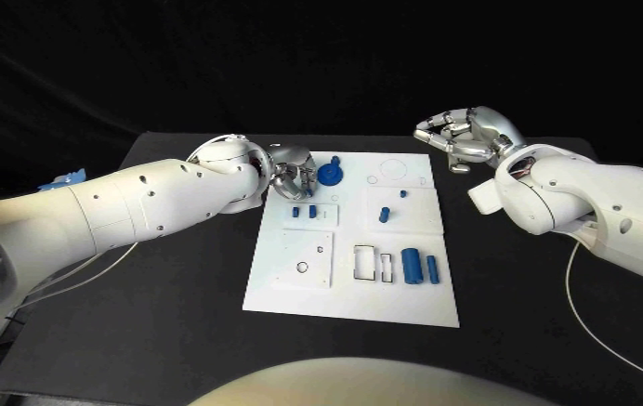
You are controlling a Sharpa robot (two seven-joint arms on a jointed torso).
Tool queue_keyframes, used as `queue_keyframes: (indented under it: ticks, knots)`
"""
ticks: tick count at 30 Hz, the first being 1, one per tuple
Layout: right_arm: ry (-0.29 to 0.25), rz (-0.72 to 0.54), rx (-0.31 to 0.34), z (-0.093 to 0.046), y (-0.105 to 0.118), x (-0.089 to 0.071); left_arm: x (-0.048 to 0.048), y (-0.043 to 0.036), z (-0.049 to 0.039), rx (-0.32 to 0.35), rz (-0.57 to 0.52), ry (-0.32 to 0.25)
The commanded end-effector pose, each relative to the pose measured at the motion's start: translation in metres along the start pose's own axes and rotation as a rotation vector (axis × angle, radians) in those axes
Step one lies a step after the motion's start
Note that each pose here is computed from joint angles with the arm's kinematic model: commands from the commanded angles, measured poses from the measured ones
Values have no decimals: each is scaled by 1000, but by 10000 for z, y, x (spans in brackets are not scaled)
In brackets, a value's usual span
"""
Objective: Assemble the parts on the task board
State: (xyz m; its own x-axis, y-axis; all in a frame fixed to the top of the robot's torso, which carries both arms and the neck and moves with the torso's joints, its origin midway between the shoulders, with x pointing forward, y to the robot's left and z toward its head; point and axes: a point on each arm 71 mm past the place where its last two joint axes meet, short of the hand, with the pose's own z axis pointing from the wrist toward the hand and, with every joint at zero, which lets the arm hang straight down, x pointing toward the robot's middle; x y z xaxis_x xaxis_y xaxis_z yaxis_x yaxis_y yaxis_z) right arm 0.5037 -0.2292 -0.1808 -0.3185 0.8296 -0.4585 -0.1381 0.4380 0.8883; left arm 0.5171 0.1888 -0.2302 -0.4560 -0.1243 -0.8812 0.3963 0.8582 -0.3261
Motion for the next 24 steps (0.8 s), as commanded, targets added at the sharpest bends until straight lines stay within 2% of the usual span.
queue_keyframes:
  ticks: [1,24]
  knots:
    - [10,0,-9,0,5,11,8,-5,5,-3,2,9]
    - [6,-1,-4,-2,-10,-5,4,51,-31,-19,-7,14]
